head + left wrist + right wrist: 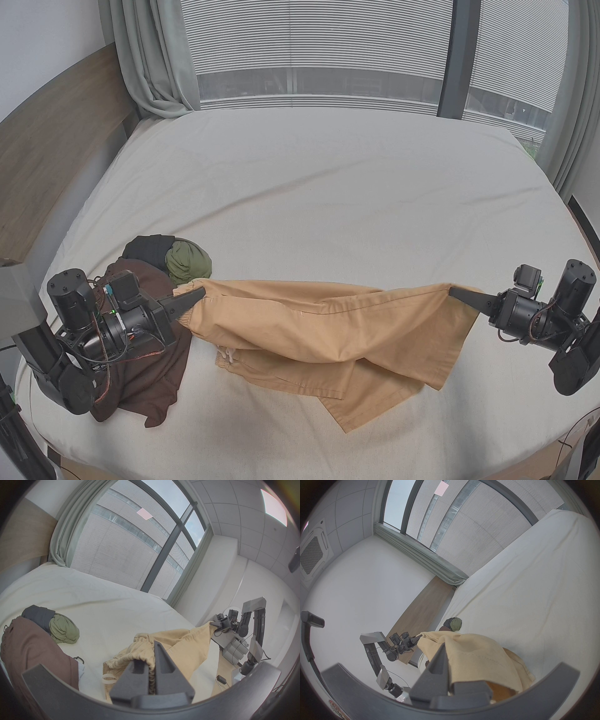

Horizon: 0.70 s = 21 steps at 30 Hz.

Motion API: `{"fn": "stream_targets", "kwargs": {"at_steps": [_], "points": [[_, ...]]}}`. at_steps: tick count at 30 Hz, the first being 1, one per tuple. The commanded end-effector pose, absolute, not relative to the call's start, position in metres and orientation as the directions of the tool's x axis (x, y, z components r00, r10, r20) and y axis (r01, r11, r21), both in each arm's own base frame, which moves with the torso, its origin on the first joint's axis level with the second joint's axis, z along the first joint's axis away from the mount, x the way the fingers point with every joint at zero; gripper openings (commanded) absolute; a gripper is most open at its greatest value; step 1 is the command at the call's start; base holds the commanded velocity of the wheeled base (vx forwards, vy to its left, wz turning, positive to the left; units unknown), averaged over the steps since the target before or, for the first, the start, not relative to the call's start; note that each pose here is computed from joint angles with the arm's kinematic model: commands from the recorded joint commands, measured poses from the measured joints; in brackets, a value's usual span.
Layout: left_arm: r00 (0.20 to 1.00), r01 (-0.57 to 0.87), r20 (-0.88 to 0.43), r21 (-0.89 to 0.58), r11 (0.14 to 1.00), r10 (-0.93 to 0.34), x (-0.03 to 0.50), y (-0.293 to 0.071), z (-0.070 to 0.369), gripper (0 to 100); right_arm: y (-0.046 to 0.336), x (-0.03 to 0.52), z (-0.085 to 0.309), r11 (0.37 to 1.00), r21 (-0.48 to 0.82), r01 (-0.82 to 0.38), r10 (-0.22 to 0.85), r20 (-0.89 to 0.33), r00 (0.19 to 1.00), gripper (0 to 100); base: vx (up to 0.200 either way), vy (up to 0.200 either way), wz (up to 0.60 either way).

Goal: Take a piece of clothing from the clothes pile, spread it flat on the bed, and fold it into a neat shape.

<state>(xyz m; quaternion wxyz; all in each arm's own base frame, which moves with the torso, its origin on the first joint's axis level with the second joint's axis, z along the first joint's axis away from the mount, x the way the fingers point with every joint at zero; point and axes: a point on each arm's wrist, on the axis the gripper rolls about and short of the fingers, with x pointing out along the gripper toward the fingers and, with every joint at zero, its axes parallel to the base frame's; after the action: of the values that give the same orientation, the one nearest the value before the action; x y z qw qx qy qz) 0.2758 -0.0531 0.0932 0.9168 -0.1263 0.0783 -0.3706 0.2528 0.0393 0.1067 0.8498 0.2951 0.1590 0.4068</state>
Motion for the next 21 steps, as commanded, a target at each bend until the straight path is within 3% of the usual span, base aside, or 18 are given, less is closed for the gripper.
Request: {"fn": "stream_targets", "kwargs": {"at_steps": [1,21], "points": [[0.715,0.661,-0.054,-0.271,0.7,-0.697,0.276,-0.052,0.092,0,0.037,0.253,0.11,0.5,0.625,-0.6,0.779,-0.021,0.627,0,0.0,0.0,0.0],[0.728,0.66,-0.052,-0.217,0.719,-0.684,0.282,-0.048,0.09,0,0.023,0.258,0.119,0.518,0.624,-0.585,0.744,0.009,0.668,0,0.0,0.0,0.0]]}}
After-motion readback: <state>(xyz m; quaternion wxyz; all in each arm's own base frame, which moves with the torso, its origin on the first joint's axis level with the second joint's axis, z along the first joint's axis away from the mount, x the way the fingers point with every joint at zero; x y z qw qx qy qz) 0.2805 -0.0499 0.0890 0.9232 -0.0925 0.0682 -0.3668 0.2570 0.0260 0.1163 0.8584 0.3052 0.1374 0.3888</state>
